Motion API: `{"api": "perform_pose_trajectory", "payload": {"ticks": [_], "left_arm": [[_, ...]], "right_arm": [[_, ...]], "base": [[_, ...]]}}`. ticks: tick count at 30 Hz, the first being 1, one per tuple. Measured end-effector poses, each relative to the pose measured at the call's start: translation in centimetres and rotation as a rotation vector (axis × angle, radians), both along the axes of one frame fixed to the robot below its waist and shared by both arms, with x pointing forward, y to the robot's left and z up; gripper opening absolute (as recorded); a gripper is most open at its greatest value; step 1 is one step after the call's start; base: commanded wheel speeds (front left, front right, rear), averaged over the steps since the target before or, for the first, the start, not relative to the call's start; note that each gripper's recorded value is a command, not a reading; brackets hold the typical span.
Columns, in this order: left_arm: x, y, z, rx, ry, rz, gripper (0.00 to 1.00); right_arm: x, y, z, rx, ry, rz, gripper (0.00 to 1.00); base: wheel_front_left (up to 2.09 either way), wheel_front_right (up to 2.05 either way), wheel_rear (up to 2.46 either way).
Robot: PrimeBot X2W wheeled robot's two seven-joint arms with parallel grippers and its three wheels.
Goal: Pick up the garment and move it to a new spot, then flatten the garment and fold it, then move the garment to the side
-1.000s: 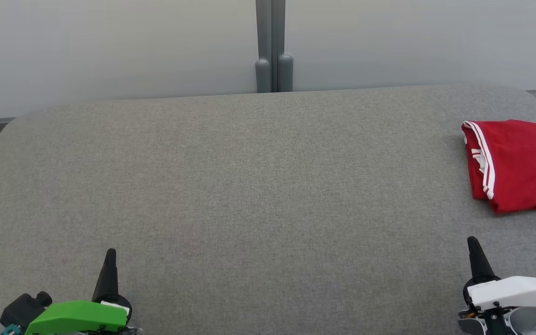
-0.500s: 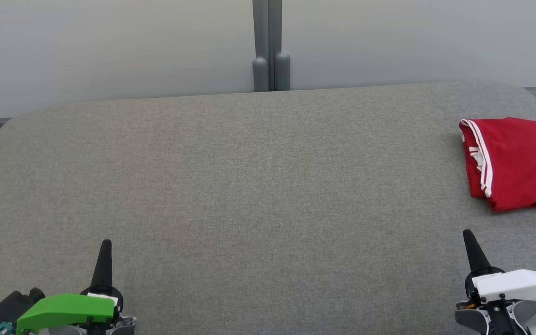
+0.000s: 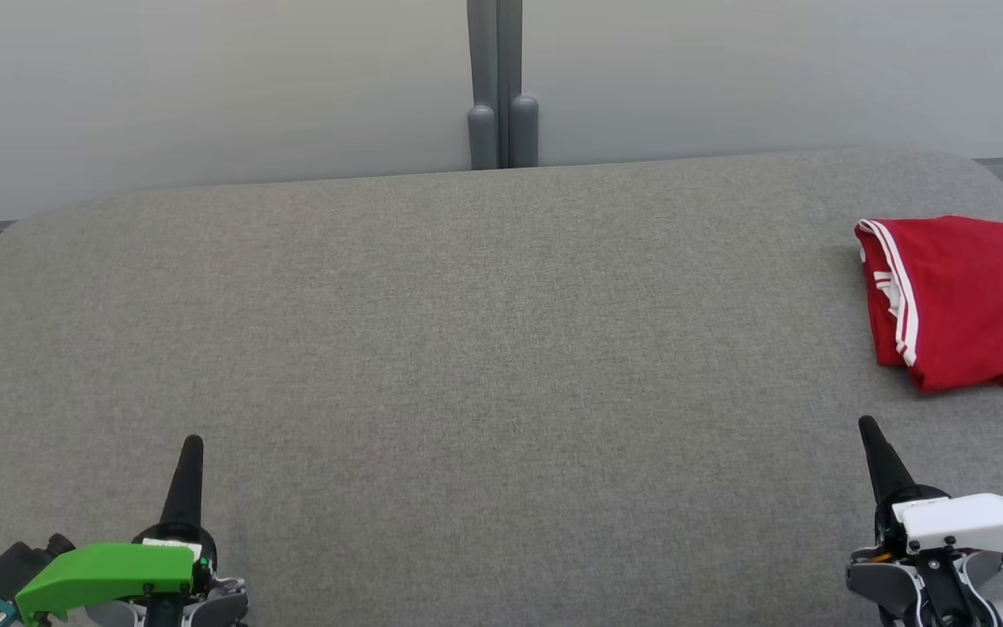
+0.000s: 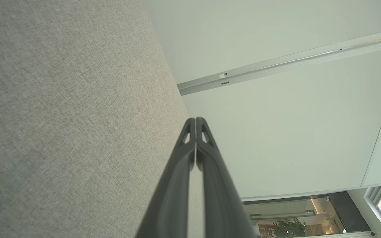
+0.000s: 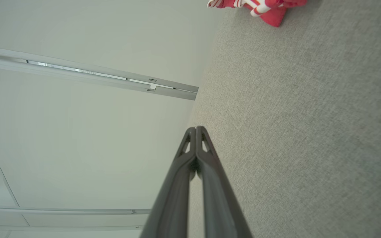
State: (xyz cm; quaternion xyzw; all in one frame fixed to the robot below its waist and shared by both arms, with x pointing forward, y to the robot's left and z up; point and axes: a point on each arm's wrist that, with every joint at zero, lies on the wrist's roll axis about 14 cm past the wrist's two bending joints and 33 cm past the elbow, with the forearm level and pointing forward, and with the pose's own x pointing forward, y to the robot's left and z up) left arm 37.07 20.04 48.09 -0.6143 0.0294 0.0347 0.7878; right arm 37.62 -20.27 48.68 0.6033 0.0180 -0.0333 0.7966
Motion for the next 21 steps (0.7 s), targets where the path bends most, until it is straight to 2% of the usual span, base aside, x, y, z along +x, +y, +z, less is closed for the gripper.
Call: {"api": "perform_pose_trajectory", "payload": {"ticks": [21], "left_arm": [[1.0, -0.1, 1.4, -0.152, -0.046, -0.006, 0.00]], "right_arm": [[0.5, 0.1, 1.0, 0.176, -0.037, 0.007, 0.00]], "base": [[0.00, 0.00, 0.00]]}}
